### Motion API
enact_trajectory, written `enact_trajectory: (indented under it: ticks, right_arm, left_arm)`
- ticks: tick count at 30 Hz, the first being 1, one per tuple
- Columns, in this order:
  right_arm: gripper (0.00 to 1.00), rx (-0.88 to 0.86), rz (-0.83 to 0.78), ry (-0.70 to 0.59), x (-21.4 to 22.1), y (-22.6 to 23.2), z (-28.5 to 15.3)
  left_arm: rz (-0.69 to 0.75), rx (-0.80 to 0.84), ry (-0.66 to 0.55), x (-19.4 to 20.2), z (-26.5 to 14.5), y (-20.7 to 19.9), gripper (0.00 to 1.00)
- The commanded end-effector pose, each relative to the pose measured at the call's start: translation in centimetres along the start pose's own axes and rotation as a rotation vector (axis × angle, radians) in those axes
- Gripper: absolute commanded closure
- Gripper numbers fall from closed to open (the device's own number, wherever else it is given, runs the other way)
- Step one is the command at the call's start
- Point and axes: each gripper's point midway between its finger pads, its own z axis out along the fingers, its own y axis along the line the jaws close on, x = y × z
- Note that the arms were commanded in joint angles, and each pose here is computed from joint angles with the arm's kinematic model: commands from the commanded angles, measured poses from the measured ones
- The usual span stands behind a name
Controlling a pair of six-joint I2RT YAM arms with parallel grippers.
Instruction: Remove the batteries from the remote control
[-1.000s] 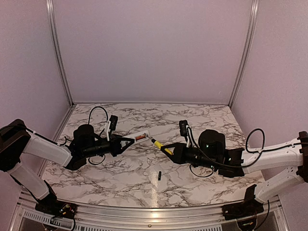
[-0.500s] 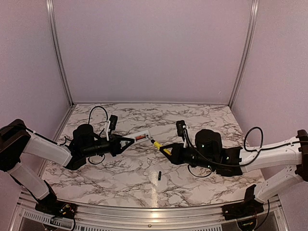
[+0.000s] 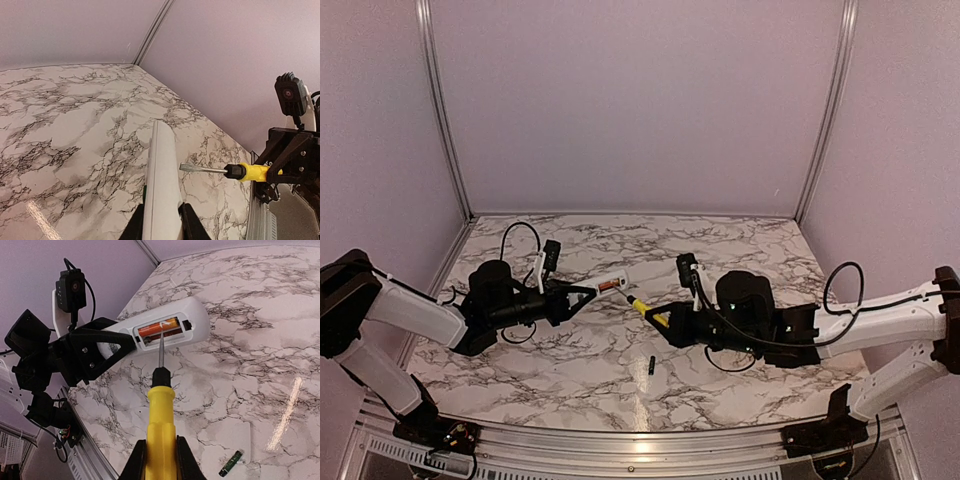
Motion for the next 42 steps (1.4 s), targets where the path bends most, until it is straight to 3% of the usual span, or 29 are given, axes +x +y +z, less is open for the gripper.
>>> enact_trajectory:
  ticks: [1,17,42]
  right_arm:
    - [1.0,-0.028,0.011,-0.011,-0.2,1.0,0.2]
    - [1.0,-0.023,0.011,-0.032,-0.4,0.9,1.0]
    - [1.0,-0.096,0.027,-0.172,-1.3,0.5,0.0]
  left_arm:
    - [0.018,0.007,-0.071,-1.8,-0.6,-0.6,1.0]
    - [0.019,0.052,-0.077,-1.9,-0.8,-1.4,1.0]
    - [-0.044,0.118,-0.08,-2.1,-0.7,-2.5,1.0]
